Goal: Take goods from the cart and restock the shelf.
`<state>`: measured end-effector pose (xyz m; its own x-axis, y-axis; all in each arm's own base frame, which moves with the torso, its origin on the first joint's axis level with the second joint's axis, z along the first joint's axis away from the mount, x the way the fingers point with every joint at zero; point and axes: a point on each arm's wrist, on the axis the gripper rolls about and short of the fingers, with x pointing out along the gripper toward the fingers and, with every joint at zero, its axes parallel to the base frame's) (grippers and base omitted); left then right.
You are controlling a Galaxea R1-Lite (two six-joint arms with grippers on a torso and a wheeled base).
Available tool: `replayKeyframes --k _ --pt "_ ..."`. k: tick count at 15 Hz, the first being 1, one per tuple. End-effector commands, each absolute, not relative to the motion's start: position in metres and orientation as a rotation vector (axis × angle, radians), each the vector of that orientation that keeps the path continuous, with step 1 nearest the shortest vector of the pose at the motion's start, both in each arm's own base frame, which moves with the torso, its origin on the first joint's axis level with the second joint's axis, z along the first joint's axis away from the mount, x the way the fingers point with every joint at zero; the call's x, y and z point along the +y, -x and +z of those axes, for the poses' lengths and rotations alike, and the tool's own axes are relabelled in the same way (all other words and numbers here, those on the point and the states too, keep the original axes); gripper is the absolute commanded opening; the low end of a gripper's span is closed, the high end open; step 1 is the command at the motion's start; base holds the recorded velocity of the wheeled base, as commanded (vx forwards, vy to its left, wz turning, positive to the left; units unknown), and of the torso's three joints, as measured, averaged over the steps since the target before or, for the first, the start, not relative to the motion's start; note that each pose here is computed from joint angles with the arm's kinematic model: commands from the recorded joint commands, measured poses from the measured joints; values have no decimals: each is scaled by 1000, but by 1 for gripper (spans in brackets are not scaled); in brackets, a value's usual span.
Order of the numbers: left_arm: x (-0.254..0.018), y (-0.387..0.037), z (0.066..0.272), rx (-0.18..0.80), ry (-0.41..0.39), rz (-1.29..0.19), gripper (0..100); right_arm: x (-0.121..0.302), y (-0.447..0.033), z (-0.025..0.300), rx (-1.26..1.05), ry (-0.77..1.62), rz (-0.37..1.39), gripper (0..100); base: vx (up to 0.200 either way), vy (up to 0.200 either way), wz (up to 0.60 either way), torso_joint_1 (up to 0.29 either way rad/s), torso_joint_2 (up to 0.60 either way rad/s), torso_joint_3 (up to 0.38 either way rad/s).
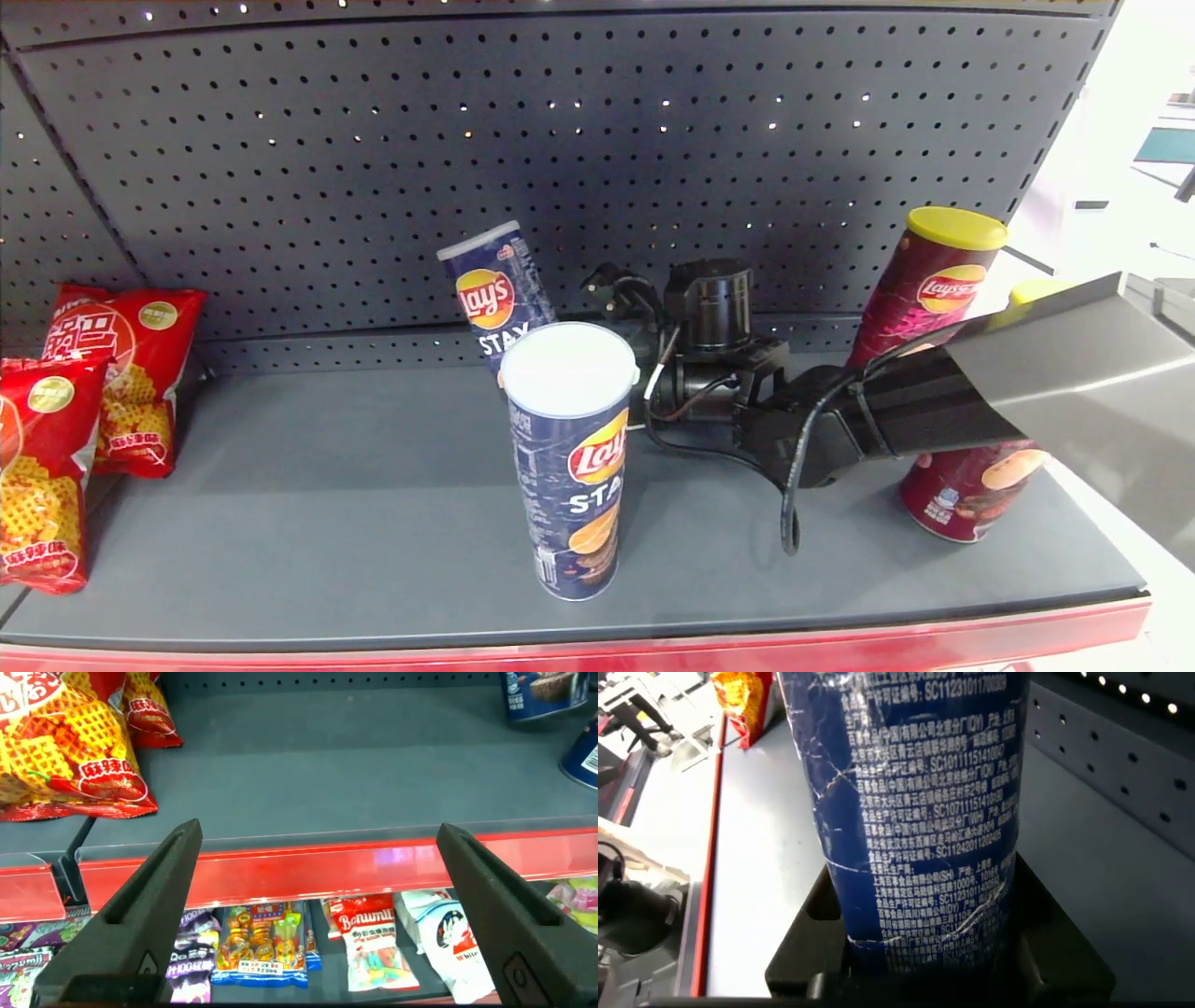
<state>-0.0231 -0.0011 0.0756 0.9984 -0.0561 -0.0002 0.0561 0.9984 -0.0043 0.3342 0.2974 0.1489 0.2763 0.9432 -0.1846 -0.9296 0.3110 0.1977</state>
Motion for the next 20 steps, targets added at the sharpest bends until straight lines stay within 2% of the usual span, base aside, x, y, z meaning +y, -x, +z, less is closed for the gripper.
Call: replayKeyframes --k 1,20 --pt "-1 23 76 2 5 -55 100 296 -337 144 298 -55 1250 0 0 0 0 0 0 0" --pt "-1 23 76 2 5 -57 100 259 -338 122 377 -16 1187 0 0 0 0 0 0 0"
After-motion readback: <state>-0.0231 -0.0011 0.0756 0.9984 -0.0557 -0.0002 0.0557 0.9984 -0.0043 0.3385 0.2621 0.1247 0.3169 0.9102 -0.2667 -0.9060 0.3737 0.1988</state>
